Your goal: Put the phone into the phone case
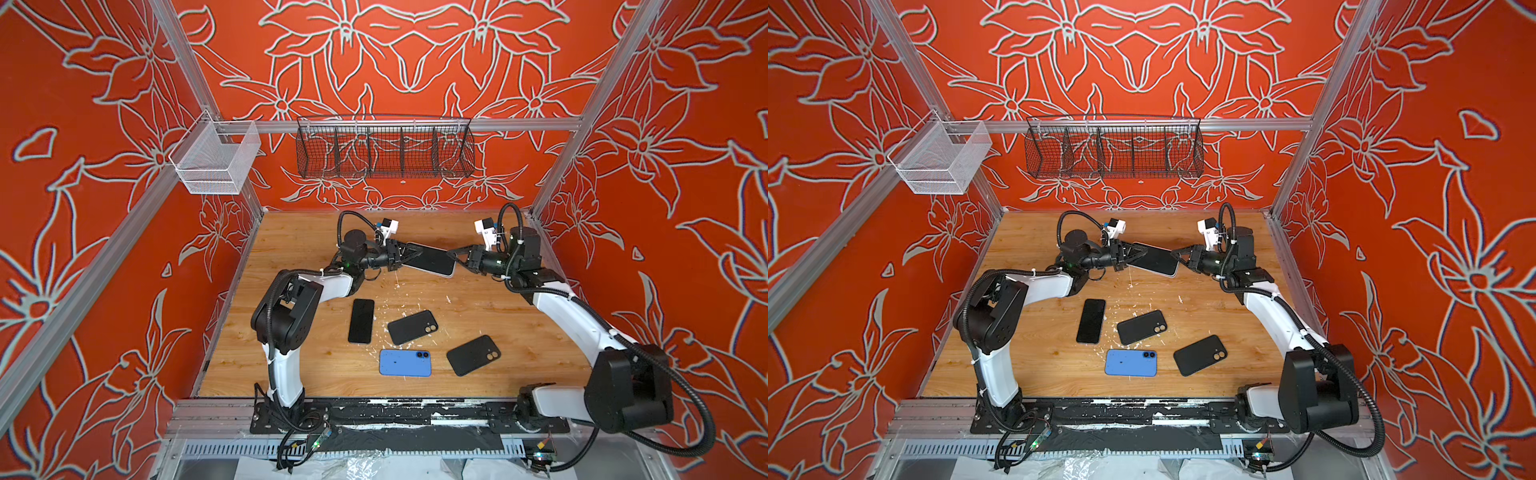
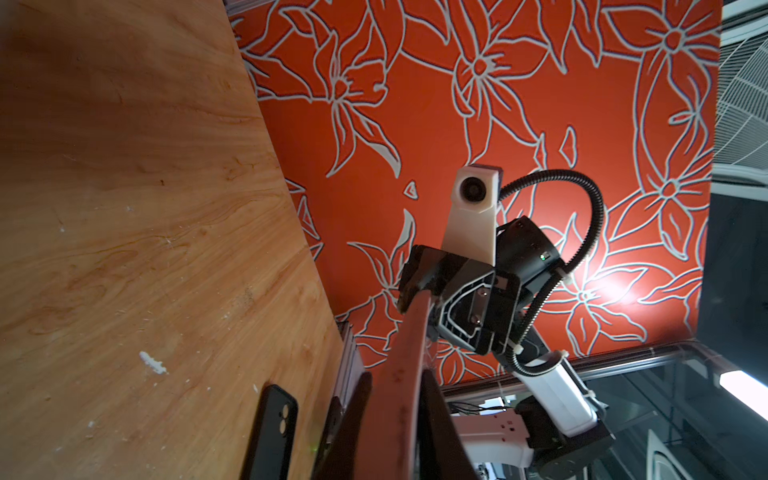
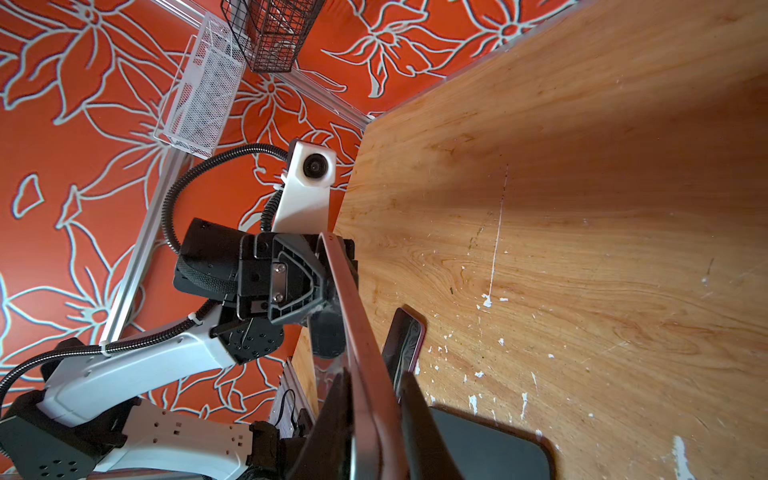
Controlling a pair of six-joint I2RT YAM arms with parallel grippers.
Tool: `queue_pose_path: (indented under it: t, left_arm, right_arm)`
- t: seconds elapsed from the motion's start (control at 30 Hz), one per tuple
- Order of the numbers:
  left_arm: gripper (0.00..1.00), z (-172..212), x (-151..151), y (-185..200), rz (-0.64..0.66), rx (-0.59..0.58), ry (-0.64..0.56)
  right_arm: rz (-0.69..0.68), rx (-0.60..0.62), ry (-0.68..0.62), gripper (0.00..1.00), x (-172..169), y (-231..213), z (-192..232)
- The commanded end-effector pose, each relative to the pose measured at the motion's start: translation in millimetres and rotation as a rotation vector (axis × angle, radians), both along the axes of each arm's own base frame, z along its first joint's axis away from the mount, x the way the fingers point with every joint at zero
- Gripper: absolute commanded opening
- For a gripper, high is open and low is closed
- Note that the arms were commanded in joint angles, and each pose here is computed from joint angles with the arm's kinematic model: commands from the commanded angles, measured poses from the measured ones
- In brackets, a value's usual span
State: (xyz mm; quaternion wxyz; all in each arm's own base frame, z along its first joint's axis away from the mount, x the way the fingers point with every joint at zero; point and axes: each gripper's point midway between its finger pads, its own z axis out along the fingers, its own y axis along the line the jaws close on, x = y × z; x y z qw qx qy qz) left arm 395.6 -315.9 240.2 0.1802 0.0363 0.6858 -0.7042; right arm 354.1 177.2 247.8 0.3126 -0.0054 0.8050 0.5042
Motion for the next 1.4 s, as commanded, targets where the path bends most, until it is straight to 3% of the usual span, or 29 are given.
queue_pose_path:
  t: [0.0, 0.07, 0.13, 0.27, 0.57, 0.63, 0.8, 1.13, 1.2, 1.3, 1.37]
  left_arm:
    - [0.08, 43, -11, -5, -0.023, -0.112, -0.15]
    - [0.04, 45, -10, -3, -0.024, -0.135, -0.146]
    - [0.0, 49, -8, 1, -0.02, -0.152, -0.147]
    - [0.0, 51, -4, 5, -0.01, -0.157, -0.149]
    - [0.0, 55, 1, 7, -0.003, -0.154, -0.158]
    - [0.0, 55, 2, 6, -0.002, -0.154, -0.158]
    - [0.0, 57, 1, 6, -0.007, -0.156, -0.161]
    - [0.0, 66, 0, 9, -0.008, -0.18, -0.172]
    - [0.0, 68, 1, 12, 0.006, -0.186, -0.174]
    - [0.0, 68, 5, 19, 0.037, -0.191, -0.167]
    - [0.0, 68, 7, 24, 0.05, -0.195, -0.163]
  right_arm:
    - [0.018, -0.036, 0.031, 0.0, -9, 5, -8]
    - [0.03, -0.018, 0.011, 0.0, -10, 7, 1]
    - [0.045, -0.005, -0.006, 0.07, -13, 8, 10]
    - [0.071, 0.018, -0.018, 0.17, -17, 8, 19]
    - [0.116, 0.091, -0.03, 0.25, -22, 10, 28]
    - [0.125, 0.101, -0.041, 0.23, -24, 10, 31]
    - [0.126, 0.104, -0.045, 0.0, -23, 9, 32]
    - [0.043, 0.097, -0.028, 0.0, -6, -1, 14]
    - [0.033, 0.118, -0.025, 0.26, -1, -3, 16]
    - [0.039, 0.162, -0.048, 0.46, 1, -5, 27]
    - [0.033, 0.18, -0.061, 0.52, 1, -9, 35]
